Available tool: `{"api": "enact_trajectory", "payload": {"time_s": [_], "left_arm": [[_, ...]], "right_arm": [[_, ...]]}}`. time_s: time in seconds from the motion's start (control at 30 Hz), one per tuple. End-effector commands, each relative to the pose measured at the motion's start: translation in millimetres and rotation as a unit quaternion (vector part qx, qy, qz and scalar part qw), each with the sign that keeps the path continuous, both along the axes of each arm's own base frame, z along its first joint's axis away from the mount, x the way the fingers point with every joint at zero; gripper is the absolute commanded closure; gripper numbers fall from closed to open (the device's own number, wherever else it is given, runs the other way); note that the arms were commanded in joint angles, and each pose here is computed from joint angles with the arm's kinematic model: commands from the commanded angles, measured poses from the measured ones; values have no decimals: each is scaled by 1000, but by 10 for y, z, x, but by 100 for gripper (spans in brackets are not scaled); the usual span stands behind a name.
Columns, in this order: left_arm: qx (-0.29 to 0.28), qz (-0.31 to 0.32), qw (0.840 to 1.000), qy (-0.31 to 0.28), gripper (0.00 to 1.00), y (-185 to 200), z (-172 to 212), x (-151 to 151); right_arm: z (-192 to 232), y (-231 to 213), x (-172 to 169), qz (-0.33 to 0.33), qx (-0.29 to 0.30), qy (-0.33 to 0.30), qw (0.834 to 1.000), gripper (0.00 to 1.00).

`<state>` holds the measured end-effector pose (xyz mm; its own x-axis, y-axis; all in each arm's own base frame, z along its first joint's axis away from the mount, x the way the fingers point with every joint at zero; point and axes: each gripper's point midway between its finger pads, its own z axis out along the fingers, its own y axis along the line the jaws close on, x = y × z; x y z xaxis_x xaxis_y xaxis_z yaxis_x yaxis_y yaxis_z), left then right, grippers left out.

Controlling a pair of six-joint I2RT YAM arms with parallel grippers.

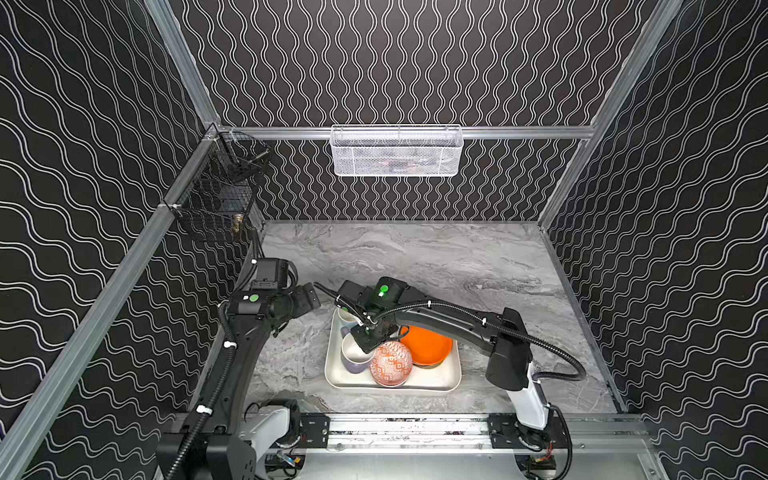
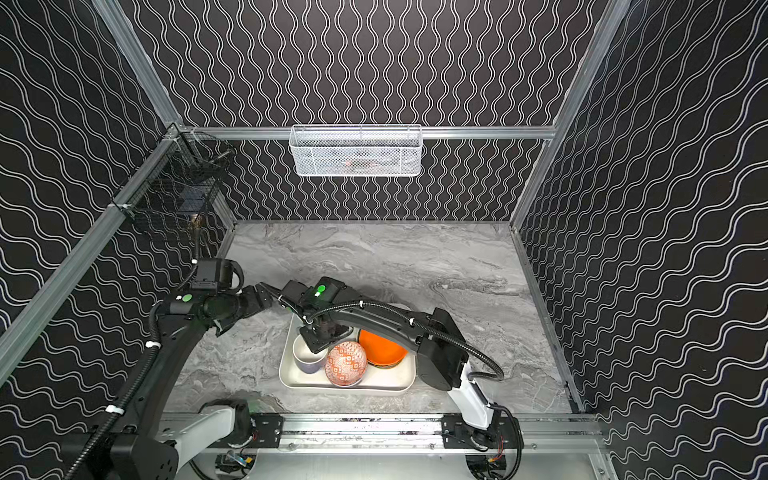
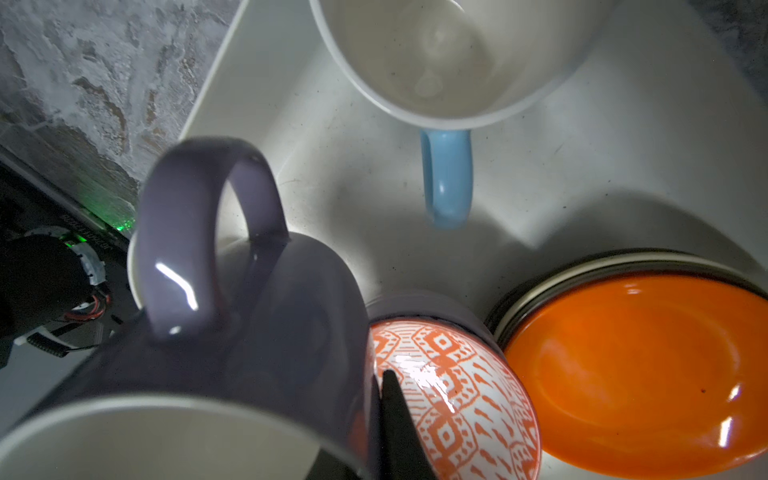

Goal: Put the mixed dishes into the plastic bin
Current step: 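Lower the lavender mug onto the tray beside the light-blue mug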

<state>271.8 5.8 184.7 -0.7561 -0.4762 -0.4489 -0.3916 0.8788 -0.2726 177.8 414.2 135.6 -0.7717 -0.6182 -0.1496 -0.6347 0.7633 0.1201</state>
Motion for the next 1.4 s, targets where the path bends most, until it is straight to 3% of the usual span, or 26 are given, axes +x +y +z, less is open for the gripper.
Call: {"api": "enact_trajectory", "payload": {"time_s": [0.0, 0.43, 1.37], "left_arm": [[4, 10, 1000, -8, 7, 35, 79, 5], [10, 29, 1000, -6, 7, 99, 14, -124], [2, 35, 999, 0, 6, 96, -55, -188]], "right_arm": [[75, -5, 12, 5, 2, -5, 1000, 94], [106, 114, 16, 17, 26, -9, 999, 94], [-382, 177, -92, 28, 10, 18, 999, 94]]}}
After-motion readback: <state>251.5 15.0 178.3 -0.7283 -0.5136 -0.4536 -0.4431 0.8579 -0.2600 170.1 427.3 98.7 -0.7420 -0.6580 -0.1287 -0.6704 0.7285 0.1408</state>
